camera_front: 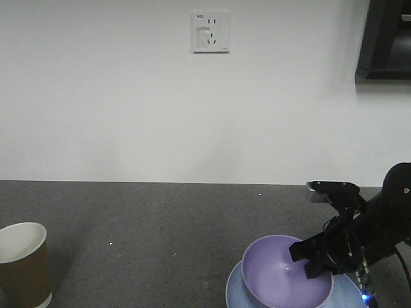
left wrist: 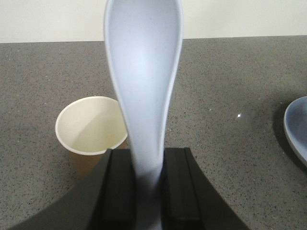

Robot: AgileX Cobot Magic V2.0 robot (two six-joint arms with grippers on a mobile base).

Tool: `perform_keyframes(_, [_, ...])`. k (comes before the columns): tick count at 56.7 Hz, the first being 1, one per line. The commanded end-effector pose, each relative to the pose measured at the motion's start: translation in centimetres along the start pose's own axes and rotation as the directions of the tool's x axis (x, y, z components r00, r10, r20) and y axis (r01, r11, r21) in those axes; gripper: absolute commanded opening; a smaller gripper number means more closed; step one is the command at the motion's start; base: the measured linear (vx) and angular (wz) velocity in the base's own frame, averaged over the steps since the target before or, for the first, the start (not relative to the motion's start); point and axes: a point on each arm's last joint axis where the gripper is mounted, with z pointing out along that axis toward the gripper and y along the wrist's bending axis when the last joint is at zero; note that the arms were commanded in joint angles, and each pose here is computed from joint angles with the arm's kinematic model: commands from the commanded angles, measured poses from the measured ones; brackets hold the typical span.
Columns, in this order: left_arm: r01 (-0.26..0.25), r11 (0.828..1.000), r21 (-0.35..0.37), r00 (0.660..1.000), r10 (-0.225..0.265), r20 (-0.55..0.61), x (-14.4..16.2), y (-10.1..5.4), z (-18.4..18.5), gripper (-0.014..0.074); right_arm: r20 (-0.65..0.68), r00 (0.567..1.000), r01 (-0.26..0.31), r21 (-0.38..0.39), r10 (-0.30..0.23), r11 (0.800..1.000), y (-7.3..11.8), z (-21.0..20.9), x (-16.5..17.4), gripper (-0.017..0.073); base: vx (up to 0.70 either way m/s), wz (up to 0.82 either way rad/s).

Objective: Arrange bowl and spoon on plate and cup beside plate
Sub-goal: 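Lower the lavender bowl onto the blue plate and open the right gripper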

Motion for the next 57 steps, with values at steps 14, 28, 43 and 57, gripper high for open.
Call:
perform_keyframes(14, [0.014, 1.0, 0.012, 0.997, -0.015, 0.079, -1.2, -0.3, -0.6, -0.0003, 0.099, 0.995, -0.011, -0.003, 0.011, 1.0, 0.1, -0.4, -1.5, 0.0007, 0.0, 0.0])
perform_keyframes(28, [0.014, 1.0, 0.014, 0.997, -0.015, 0.072, -1.1, -0.3, -0.6, -0.0003, 0.094, 0.996, -0.009, -0.004, 0.009, 1.0, 0.1, -0.4, -1.4, 0.0157, 0.0, 0.0])
perform_keyframes(43, [0.014, 1.0, 0.014, 0.997, -0.015, 0.07, -1.1, -0.3, -0.6, -0.0003, 0.087, 0.996, -0.012, -0.006, 0.013, 1.0, 0.1, -0.4, -1.4, 0.0456, 0.0, 0.0])
perform_keyframes(57, [0.007, 1.0, 0.014, 0.998, -0.008, 0.068, -1.1, -0.3, -0.6, -0.0003, 0.189, 0.982, 0.02, 0.026, -0.024, 0.999, 0.4, -3.2, -1.6, 0.0596, 0.0, 0.0])
